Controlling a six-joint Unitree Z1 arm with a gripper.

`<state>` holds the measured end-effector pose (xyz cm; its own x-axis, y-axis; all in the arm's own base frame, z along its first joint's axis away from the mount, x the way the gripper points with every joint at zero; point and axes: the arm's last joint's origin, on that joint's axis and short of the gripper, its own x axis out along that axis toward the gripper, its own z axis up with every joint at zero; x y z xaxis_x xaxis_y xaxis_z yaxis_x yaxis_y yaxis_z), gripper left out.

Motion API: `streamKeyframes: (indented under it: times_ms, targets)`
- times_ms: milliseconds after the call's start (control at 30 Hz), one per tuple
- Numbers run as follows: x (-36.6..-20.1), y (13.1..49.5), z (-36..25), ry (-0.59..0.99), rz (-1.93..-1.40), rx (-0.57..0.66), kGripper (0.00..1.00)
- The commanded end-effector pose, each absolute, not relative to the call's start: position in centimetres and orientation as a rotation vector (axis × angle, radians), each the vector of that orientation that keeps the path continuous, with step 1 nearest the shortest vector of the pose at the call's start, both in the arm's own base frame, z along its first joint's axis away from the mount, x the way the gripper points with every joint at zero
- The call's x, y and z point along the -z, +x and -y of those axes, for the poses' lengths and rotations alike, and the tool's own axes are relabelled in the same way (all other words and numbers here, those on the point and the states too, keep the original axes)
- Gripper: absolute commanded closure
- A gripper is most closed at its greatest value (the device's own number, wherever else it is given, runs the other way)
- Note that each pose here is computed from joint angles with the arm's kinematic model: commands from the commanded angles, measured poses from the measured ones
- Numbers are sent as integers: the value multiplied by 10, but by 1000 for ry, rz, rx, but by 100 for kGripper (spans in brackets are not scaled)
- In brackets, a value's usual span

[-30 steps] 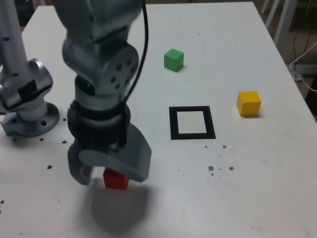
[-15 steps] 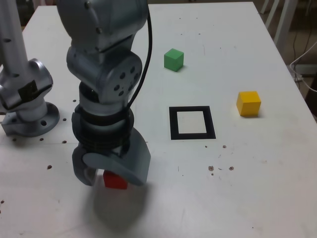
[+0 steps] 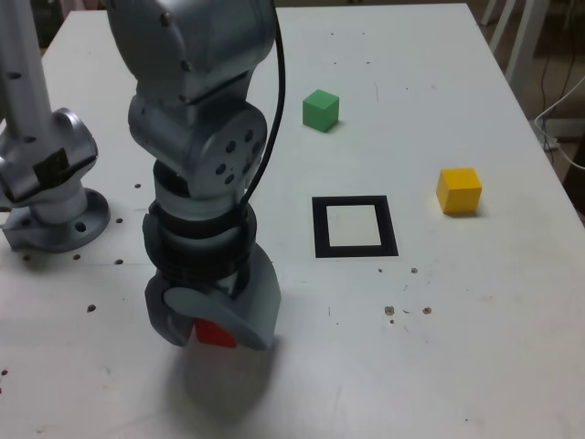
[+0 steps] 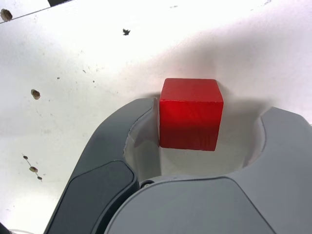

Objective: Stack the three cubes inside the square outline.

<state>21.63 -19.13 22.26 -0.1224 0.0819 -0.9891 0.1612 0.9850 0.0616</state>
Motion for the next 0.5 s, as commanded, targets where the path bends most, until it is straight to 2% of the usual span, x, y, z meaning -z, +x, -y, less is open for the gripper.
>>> streamKeyframes:
  times_ms: [0, 267, 467]
  targets:
    - [-221, 216, 191, 189, -1699, 64, 39]
    - [-221, 217, 191, 182, -1696, 68, 51]
    - [-221, 219, 191, 180, -1690, 80, 64]
